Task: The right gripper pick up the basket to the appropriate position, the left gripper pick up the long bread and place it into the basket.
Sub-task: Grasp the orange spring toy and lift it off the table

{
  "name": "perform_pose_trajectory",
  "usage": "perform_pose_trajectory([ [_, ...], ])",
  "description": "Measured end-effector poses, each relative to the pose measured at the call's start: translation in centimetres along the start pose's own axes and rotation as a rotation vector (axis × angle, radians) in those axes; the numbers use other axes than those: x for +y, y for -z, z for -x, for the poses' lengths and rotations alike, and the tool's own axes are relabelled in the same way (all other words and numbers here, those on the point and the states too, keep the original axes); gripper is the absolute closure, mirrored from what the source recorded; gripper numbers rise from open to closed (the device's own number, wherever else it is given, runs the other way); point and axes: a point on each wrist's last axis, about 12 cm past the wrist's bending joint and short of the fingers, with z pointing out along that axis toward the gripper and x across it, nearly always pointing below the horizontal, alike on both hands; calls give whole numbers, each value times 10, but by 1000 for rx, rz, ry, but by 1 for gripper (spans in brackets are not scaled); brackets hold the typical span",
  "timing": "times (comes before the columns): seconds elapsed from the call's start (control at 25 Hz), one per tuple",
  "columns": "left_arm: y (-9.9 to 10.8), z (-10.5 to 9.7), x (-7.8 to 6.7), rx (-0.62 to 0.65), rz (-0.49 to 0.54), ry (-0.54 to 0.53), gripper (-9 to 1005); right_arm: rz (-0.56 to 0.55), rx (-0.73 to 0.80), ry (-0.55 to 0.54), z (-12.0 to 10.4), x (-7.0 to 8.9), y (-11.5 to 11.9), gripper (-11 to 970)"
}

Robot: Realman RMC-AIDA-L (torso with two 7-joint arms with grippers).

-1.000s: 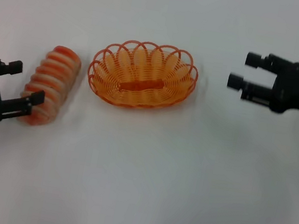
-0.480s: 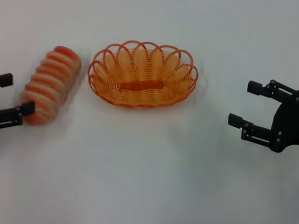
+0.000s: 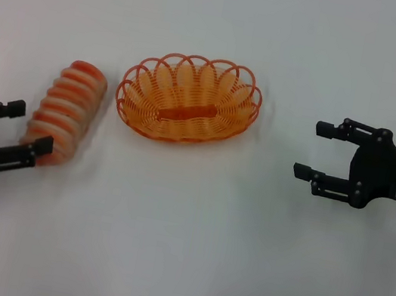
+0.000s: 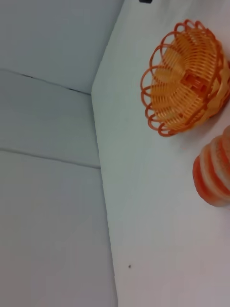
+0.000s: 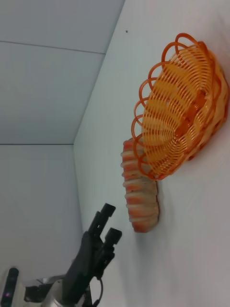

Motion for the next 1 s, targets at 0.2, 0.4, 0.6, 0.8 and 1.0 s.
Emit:
perform_pose_trajectory([
  [0.2,8,28,16,29,4,236,137,-1,-2,-6,0,0,0,158],
  [0.4,-3,68,29,245,-3,455,136,3,-3,-23,4,-3,-4,158],
  [0.6,-27,100,31,482,110,390,137,8,-5,-47,6,-4,-5,159],
  [0.8,-48,122,29,600,254,300,137,-2,-4,-77,10,-10,-7,159],
  [1.0,-53,124,27,625,269,311,137,10,-11,-81,16,-12,-6,160],
])
